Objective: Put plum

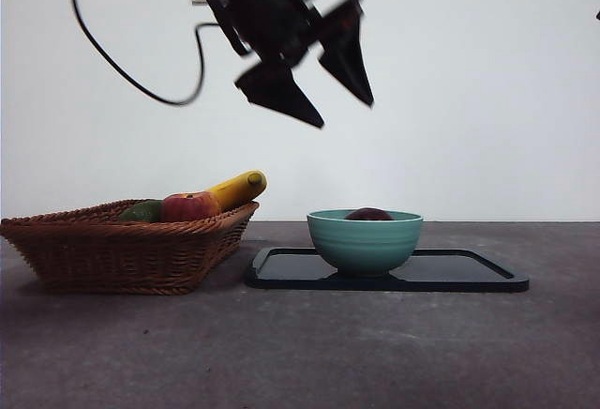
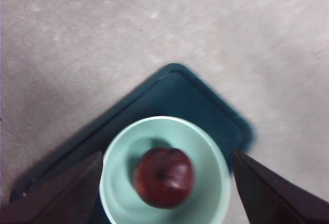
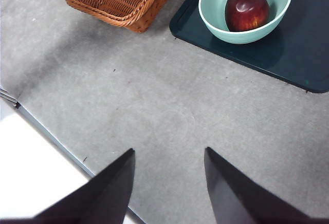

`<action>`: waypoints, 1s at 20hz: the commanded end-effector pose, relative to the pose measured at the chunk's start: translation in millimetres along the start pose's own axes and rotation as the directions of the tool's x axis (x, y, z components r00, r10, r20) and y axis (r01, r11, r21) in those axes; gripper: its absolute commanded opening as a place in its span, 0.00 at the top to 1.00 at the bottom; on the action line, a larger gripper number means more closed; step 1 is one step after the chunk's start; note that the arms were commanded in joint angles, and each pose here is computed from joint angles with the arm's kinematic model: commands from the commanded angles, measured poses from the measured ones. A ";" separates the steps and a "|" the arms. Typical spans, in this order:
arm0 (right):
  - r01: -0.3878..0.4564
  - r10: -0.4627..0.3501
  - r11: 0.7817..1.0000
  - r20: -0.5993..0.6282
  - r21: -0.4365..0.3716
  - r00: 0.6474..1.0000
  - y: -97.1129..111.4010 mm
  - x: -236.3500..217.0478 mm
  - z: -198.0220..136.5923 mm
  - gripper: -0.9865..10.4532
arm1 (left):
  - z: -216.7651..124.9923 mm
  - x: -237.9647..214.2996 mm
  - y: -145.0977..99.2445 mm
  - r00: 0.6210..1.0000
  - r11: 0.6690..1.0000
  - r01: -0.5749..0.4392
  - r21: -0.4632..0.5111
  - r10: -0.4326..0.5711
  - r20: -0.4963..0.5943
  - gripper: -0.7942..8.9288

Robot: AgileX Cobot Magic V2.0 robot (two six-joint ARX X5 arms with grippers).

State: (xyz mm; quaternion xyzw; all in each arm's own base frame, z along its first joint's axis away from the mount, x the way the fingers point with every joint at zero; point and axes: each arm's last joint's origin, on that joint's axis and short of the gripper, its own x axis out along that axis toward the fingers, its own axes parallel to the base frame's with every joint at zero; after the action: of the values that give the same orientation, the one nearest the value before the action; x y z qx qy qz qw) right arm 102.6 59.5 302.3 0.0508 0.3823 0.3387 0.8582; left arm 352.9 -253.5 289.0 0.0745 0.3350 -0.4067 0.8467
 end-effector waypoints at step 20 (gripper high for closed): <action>-0.002 0.002 1.000 -0.031 0.018 1.000 0.8 -0.4 -1.7 0.73 | -45.2 102.6 -7.7 0.990 0.995 -0.002 0.098 0.016 -0.141 0.51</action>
State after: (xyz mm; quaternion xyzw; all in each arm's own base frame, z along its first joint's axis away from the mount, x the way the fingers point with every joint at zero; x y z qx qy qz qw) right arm 100.5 58.5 299.8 0.0497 0.3991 0.3348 0.8521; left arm 368.2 -298.4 195.9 0.1382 0.3777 -0.4070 0.8201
